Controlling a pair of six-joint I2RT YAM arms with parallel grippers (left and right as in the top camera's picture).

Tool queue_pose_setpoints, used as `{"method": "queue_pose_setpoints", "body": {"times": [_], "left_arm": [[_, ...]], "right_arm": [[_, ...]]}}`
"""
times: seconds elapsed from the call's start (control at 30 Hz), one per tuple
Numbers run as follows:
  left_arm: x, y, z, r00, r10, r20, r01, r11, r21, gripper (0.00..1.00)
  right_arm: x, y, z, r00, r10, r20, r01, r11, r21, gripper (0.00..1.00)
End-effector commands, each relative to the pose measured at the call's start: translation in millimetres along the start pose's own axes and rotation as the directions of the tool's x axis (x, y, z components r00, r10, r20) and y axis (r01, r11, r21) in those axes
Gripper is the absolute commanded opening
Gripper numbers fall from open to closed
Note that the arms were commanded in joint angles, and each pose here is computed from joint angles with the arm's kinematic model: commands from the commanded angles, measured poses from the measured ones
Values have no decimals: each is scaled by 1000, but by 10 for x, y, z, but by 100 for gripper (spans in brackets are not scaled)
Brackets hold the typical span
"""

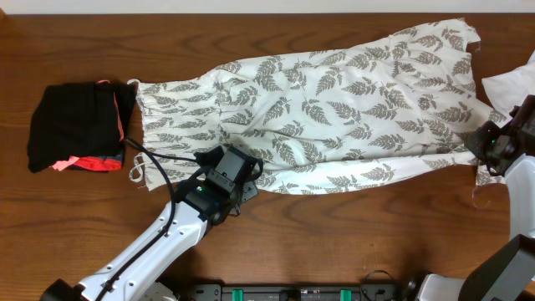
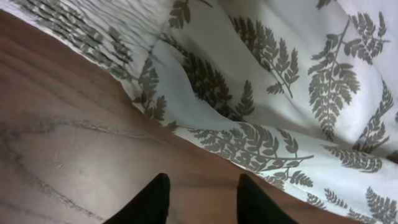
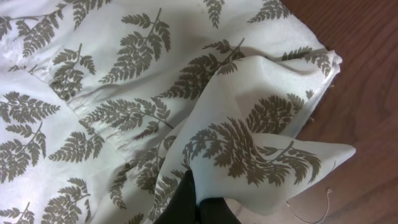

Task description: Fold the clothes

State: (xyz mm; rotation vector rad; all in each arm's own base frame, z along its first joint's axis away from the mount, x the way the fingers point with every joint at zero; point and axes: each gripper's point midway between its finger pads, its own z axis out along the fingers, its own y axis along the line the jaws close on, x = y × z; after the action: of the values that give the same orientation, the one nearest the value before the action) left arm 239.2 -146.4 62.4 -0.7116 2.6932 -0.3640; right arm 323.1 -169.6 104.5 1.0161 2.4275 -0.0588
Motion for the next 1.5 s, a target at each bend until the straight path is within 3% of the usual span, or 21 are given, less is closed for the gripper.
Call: {"method": "queue_pose_setpoints", "body": {"times": [0.0, 0.17, 0.57, 0.6, 0.63, 0.67, 1.13, 1.27, 1.47], "left_arm": [[-1, 82, 74, 997, -77, 8, 78, 996, -39, 41], [17, 92, 296, 995, -103, -1, 103, 992, -76, 52], [-130, 80, 774, 984, -175, 37, 178, 980, -88, 54], [-153, 90, 780, 982, -182, 40, 185, 979, -88, 48], [-171, 103, 780, 981, -188, 42, 191, 977, -90, 32], [-190, 115, 780, 981, -187, 44, 191, 977, -91, 6], [-295, -85, 500, 990, -141, 31, 140, 990, 25, 6], [-462, -158, 235, 986, -122, 116, 113, 990, 79, 6], [-592, 37, -51, 967, -126, 222, 123, 992, 30, 6]], "right_arm": [[-89, 48, -99, 999, -16, 33, 16, 1000, -10, 1], [-85, 47, -99, 999, -16, 32, 16, 1000, -10, 1], [-86, 47, -99, 999, -16, 32, 16, 1000, -10, 1], [-87, 46, -99, 999, -16, 32, 17, 1000, -9, 1], [-87, 46, -99, 999, -16, 32, 17, 1000, -9, 1], [-87, 46, -99, 999, -16, 32, 17, 1000, -9, 1], [-84, 45, -99, 999, -16, 31, 17, 1000, -9, 1], [-84, 46, -99, 999, -16, 31, 17, 1000, -9, 1], [-83, 45, -99, 999, -16, 31, 17, 1000, -9, 1]]}}
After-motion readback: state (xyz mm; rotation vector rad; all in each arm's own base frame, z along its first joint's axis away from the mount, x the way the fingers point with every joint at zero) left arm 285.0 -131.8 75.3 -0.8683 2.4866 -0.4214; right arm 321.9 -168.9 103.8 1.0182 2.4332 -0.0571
